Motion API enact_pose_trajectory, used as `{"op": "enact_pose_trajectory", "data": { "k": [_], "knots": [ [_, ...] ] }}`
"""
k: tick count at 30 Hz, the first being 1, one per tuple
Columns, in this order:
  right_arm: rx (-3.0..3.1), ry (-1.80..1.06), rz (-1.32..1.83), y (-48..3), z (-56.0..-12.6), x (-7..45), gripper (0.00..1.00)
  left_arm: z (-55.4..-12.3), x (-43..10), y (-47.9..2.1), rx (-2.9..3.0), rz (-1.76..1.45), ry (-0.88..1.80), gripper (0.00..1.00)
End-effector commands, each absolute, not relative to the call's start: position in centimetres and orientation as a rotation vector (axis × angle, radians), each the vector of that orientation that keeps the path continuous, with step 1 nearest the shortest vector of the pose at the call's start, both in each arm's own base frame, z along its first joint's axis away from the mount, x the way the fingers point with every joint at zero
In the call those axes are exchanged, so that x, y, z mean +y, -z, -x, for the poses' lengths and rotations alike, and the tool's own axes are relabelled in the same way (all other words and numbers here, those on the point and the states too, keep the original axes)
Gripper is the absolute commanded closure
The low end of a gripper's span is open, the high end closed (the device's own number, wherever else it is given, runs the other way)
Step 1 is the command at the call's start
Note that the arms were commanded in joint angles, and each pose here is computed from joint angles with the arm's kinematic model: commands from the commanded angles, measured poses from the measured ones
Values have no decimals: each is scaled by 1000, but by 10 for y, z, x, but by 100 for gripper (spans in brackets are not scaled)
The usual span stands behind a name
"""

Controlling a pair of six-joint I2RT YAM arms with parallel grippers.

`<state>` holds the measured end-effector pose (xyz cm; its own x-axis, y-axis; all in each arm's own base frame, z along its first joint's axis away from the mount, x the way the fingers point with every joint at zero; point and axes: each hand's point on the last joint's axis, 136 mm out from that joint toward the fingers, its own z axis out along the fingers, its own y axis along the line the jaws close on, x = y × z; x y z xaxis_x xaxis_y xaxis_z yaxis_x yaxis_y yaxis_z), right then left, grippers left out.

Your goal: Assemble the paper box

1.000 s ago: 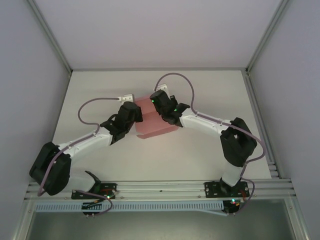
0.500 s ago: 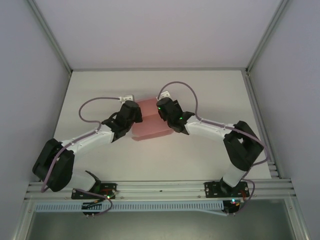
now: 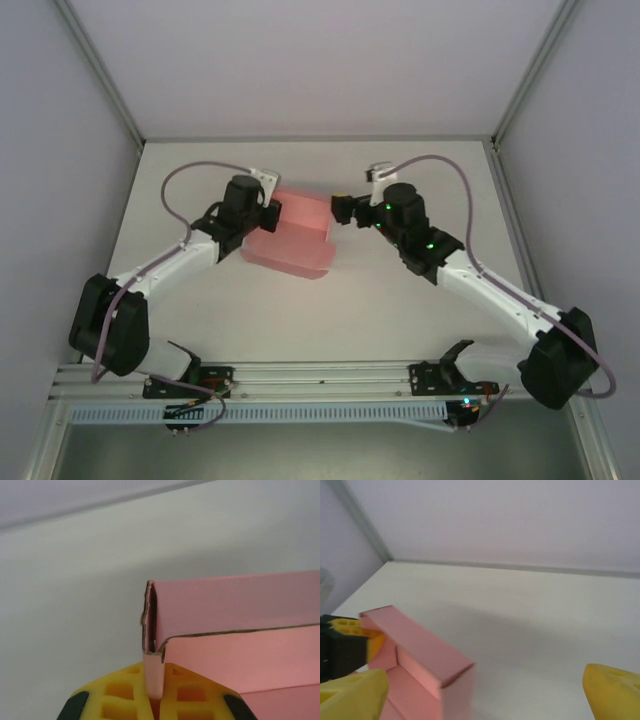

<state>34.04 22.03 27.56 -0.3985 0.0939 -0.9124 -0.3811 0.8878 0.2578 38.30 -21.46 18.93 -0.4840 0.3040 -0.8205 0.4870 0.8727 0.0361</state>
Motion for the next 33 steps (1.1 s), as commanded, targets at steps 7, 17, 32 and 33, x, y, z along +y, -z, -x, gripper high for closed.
{"op": "enact_pose_trajectory", "data": {
  "k": [7,17,32,33],
  "knots": [
    [2205,-343,-55,-208,-306,128,0,-327,-256,-156,2002,-1732,139,100],
    [2242,-331,-143,-188,-277,98,0,-331,-293,-83,1822,-2307,-422,100],
    [2229,-351,-109,-192,-276,99,0,-336,-346,-124,1690,-2149,-311,40],
    [2214,-374,-79,-196,-277,104,0,-337,-351,-139,1675,-2093,-274,37]
  ]
}}
